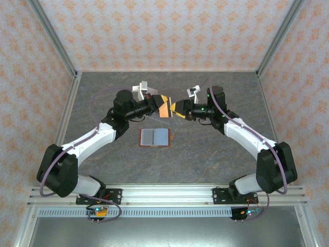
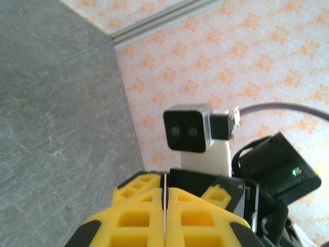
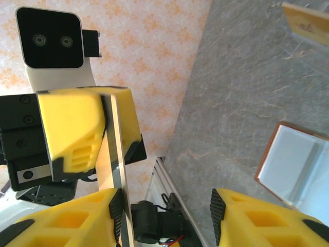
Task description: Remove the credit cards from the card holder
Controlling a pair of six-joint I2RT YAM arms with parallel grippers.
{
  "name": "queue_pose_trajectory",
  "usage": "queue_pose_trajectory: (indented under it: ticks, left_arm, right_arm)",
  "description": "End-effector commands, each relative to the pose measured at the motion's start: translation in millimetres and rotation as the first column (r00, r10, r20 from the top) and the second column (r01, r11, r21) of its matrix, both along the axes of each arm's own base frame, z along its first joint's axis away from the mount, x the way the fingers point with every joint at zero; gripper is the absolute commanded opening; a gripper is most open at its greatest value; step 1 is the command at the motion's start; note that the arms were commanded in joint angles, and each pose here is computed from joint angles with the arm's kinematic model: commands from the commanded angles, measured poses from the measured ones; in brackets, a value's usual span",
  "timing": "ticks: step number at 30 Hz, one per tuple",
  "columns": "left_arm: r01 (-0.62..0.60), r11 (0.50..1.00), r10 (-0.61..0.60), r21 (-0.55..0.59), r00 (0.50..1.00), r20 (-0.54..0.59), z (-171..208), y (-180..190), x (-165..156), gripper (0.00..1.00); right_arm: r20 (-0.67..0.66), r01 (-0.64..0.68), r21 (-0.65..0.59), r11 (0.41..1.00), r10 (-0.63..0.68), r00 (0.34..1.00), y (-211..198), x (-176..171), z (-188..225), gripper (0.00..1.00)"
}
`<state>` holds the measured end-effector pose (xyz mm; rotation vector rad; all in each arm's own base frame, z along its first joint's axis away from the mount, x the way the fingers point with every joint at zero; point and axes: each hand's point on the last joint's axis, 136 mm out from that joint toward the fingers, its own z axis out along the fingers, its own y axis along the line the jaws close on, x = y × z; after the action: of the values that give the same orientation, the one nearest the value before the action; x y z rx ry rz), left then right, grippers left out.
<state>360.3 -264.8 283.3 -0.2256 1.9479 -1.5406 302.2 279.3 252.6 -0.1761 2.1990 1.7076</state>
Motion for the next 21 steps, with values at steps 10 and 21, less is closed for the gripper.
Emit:
queue_pose_trajectory:
  ticks: [10, 21]
  left_arm:
    - [-0.178, 0.983, 0.179, -0.041, 0.983, 0.027, 26.7, 27.9, 4.1, 0.00]
    - [-0.267, 0.963, 0.270, 0.040, 0.959, -0.083, -13.4, 56.7, 16.3, 0.40]
  right_arm:
    - [0.032, 0.074, 0.172, 0.982, -0.080, 0.996, 21.5, 4.9, 41.6, 0.25]
    - [0.119, 0.128, 0.037, 0.991, -0.132, 0.984, 14.7, 13.2, 30.4, 0.00]
